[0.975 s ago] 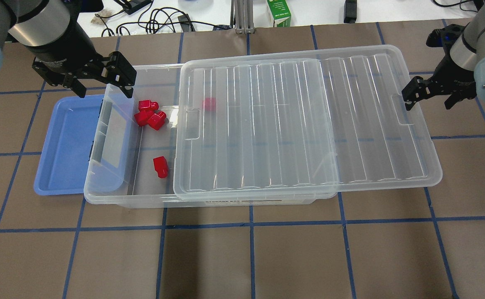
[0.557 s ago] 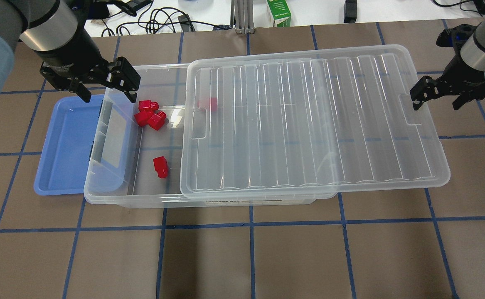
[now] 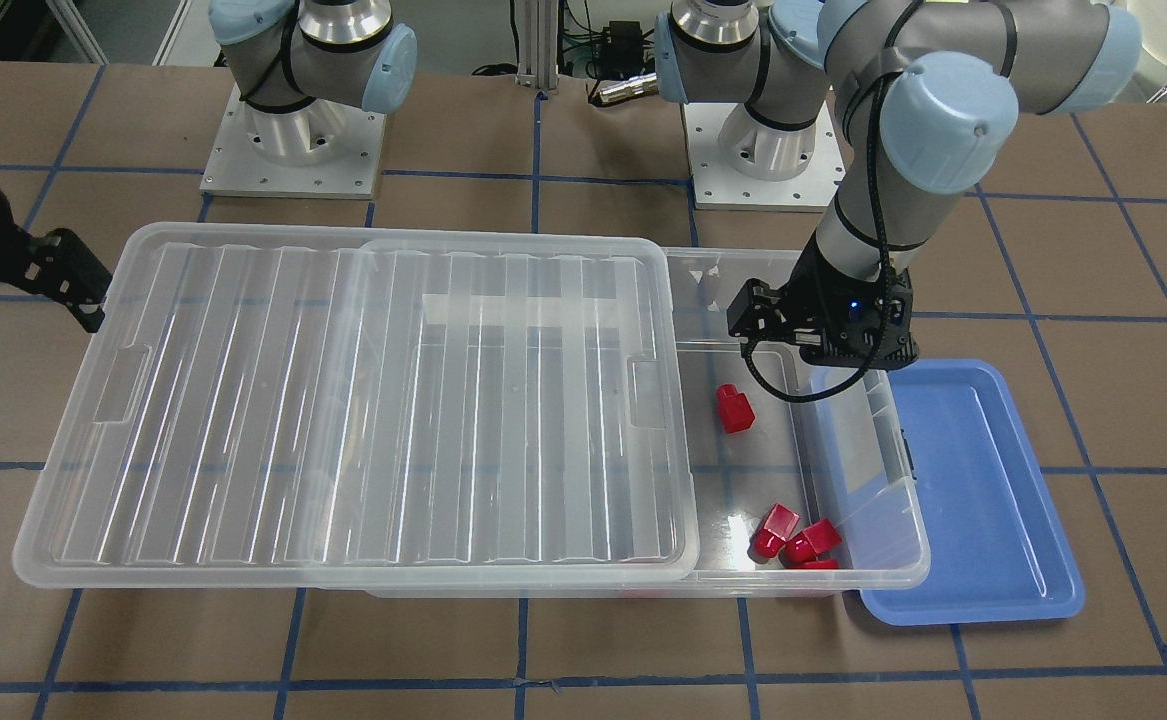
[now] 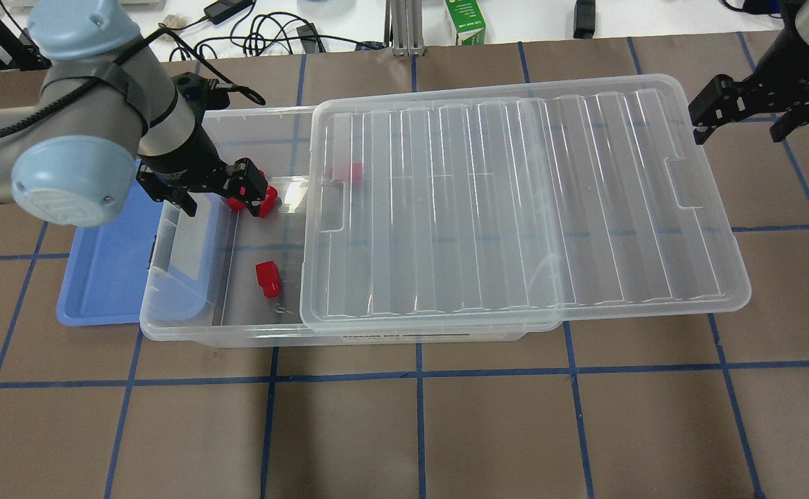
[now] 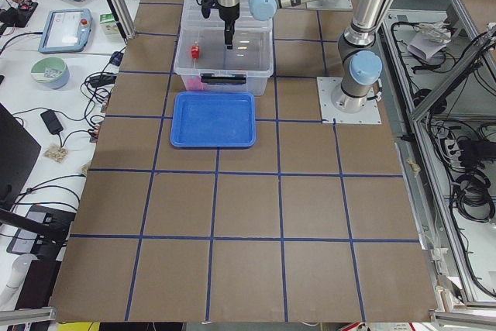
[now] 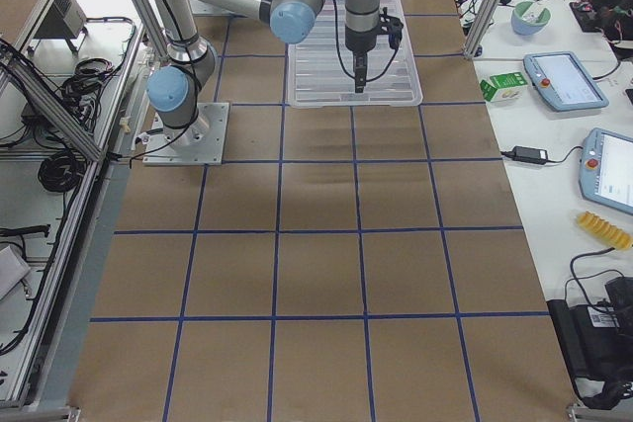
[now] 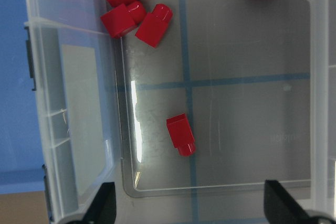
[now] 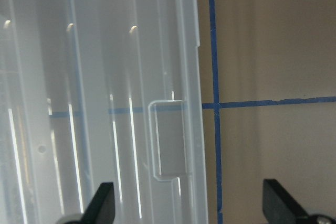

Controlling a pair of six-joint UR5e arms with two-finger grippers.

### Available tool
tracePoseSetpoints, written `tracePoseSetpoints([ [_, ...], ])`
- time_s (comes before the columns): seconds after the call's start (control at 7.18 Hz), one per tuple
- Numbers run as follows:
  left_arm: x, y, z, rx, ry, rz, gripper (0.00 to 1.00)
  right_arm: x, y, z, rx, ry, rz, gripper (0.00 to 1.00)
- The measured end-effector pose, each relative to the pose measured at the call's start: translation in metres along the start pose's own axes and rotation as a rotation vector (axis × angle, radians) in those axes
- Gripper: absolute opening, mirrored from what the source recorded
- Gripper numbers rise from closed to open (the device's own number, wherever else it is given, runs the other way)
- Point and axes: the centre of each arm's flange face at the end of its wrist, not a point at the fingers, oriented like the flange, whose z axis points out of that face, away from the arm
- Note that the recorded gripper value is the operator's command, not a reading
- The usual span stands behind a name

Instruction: Place red block in blue tray from box

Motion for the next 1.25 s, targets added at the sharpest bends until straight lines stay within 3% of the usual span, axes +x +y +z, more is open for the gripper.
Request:
tracePoseSetpoints([
  [0.14, 0.000, 0.005, 0.023, -0.029, 0.001, -0.038, 1.00, -0.021, 0.008, -0.029, 0.014, -0.001, -0.011, 1.00],
  [0.42, 0.000, 0.016, 0.058, -0.060, 0.002, -0.093, 1.00, -0.067, 0.018, -0.051, 0.031, -0.011, -0.014, 1.00],
  [0.84, -0.002, 0.023, 0.125, -0.039, 0.000, -0.146, 1.00, -0.137, 0.027, -0.052, 0.025, -0.062, 0.035, 1.00],
  [1.25, -0.002, 0.020, 0.160, -0.053, 0.000, -0.178, 0.91, -0.145, 0.021, -0.047, -0.031, -0.058, 0.030, 1.00],
])
